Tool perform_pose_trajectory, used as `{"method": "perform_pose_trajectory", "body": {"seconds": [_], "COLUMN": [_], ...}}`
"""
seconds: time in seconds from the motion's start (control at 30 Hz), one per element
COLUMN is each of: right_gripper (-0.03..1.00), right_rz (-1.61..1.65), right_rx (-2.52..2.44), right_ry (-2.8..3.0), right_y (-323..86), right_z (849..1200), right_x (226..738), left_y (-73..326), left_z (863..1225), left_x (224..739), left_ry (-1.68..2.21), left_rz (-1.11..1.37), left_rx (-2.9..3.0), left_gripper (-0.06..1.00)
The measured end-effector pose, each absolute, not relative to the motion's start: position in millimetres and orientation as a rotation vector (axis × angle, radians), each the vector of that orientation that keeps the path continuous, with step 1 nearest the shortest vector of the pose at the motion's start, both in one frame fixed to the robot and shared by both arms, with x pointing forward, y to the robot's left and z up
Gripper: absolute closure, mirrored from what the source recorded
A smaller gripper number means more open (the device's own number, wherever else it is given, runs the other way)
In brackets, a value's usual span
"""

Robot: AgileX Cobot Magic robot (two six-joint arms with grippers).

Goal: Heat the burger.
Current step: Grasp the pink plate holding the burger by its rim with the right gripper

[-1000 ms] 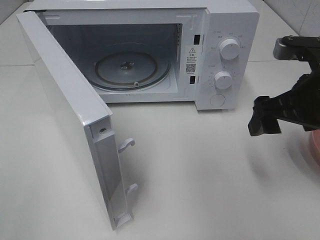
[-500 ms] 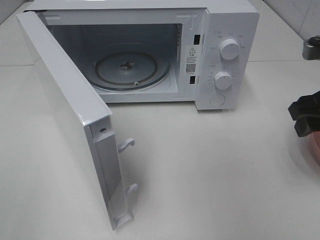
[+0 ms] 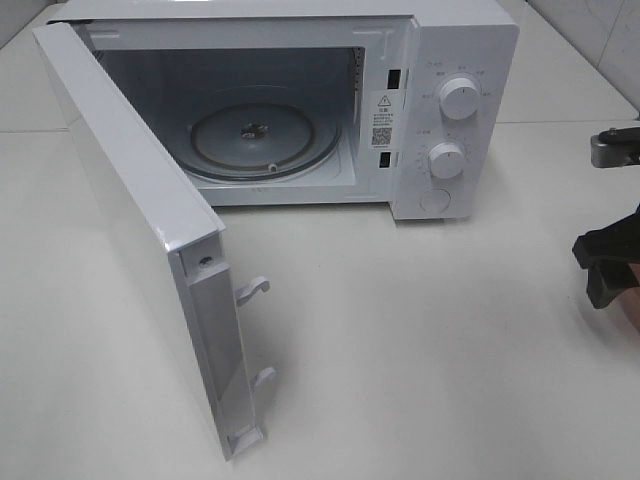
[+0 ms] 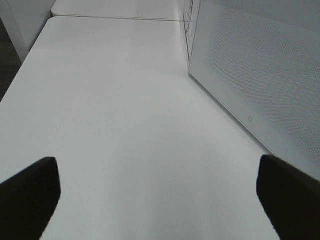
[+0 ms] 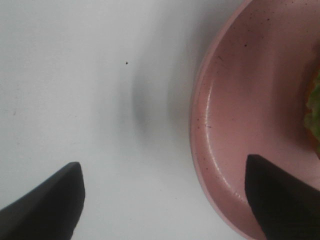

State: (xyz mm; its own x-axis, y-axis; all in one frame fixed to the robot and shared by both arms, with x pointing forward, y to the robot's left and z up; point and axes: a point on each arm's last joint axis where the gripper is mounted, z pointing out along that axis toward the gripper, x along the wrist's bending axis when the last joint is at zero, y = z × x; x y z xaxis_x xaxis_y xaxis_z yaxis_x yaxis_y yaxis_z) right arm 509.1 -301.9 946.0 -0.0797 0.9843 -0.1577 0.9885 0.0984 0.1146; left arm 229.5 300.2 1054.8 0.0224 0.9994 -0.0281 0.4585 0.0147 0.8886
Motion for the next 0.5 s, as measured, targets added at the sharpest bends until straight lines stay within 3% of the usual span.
{"method": "perform_pose_trajectory", "body": {"seconds": [0.5], "right_gripper": [0.15], "right_rz": [-0.067], "right_rx": [2.149], "right_ry": [2.126], "right_y": [-332], "right_z": [903], "right_x": [531], "left_y": [300], "left_z": [1055], "left_x": [230], "left_ry": [1.537], "left_rz": [0.907], "left_rx": [1.545], "left_gripper": [-0.04]}}
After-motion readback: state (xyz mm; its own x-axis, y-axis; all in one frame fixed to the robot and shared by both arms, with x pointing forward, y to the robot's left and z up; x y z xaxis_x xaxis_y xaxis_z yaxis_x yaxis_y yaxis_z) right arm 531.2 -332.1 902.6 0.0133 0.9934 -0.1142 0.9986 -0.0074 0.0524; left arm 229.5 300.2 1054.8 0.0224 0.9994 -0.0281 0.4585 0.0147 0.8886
